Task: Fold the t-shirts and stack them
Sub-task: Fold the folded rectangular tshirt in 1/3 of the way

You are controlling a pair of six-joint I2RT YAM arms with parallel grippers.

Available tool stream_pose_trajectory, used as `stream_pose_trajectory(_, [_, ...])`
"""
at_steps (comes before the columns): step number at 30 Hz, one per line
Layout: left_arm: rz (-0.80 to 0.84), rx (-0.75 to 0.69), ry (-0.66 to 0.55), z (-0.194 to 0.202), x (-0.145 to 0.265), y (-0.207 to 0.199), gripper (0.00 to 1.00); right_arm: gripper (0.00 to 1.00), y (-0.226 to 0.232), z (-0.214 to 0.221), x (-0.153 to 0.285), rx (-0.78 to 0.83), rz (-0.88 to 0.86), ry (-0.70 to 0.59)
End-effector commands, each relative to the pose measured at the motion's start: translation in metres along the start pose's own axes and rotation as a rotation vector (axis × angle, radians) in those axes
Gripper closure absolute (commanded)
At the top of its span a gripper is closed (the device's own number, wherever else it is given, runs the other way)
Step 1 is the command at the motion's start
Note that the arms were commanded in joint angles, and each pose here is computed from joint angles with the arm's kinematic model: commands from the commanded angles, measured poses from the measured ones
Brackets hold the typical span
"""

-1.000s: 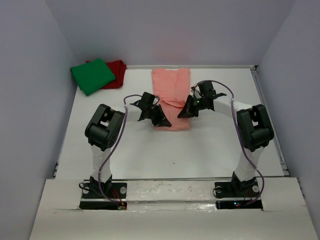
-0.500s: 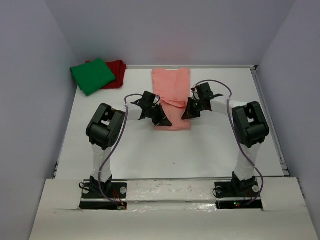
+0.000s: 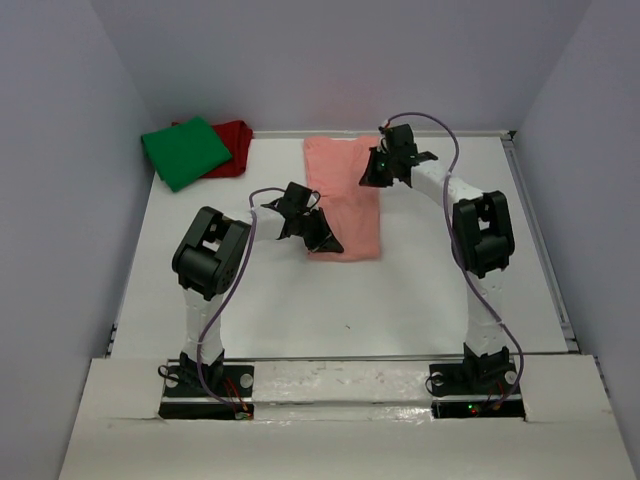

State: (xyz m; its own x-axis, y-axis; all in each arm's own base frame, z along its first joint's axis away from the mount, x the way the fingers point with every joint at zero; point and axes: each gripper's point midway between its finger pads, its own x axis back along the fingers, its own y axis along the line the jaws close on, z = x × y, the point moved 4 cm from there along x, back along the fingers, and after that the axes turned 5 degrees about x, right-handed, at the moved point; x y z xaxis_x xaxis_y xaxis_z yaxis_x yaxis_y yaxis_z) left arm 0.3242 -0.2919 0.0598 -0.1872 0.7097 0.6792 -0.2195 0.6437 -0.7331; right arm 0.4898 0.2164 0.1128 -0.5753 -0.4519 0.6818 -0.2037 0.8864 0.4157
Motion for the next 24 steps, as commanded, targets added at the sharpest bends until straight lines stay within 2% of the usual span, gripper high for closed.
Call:
stream_pose_trajectory(1, [-0.026, -0.002, -0.002, 0.000, 0.007, 0.002, 1.00, 1.00, -0.002, -0.062, 0.017, 0.035, 0.059, -0.149])
stream_pose_trajectory(5, [-0.024, -0.003, -0.002, 0.000, 0.007, 0.000, 1.00, 1.00, -0.008, -0.090, 0.034, 0.042, 0.066, -0.202])
stream_pose_trajectory(9, [-0.009, -0.011, -0.009, -0.003, 0.009, -0.006, 1.00, 1.00, 0.000, -0.092, 0.055, 0.058, 0.021, -0.196])
stream_pose_trajectory(13, [0.011, -0.057, -0.030, -0.011, 0.017, -0.025, 1.00, 1.00, 0.011, -0.070, 0.081, 0.031, -0.024, -0.141])
stream_pose_trajectory(15, [0.022, -0.097, -0.043, -0.015, 0.022, -0.036, 1.00, 1.00, 0.009, -0.042, 0.085, -0.001, -0.040, -0.070])
stream_pose_trajectory(16, [0.042, -0.123, -0.066, -0.022, 0.027, -0.051, 1.00, 1.00, 0.019, -0.037, 0.101, -0.005, -0.089, -0.063])
stream_pose_trajectory(17, [0.040, -0.134, -0.073, -0.024, 0.033, -0.058, 1.00, 0.96, 0.021, -0.026, 0.106, -0.034, -0.107, -0.035])
stream_pose_trajectory(18, [0.044, -0.163, -0.083, -0.027, 0.037, -0.065, 1.00, 0.76, 0.022, 0.000, 0.106, -0.060, -0.152, 0.042])
stream_pose_trajectory(19, [0.048, -0.186, -0.103, -0.032, 0.045, -0.081, 1.00, 0.44, 0.027, 0.010, 0.117, -0.079, -0.179, 0.068])
stream_pose_trajectory(20, [0.052, -0.201, -0.114, -0.035, 0.050, -0.088, 1.00, 0.36, 0.028, 0.021, 0.121, -0.102, -0.192, 0.096])
stream_pose_trajectory(23, [0.041, -0.254, -0.153, -0.042, 0.067, -0.109, 1.00, 0.22, 0.031, 0.060, 0.136, -0.158, -0.251, 0.188])
stream_pose_trajectory(24, [0.035, -0.263, -0.161, -0.043, 0.071, -0.112, 0.96, 0.07, 0.033, 0.068, 0.140, -0.172, -0.268, 0.207])
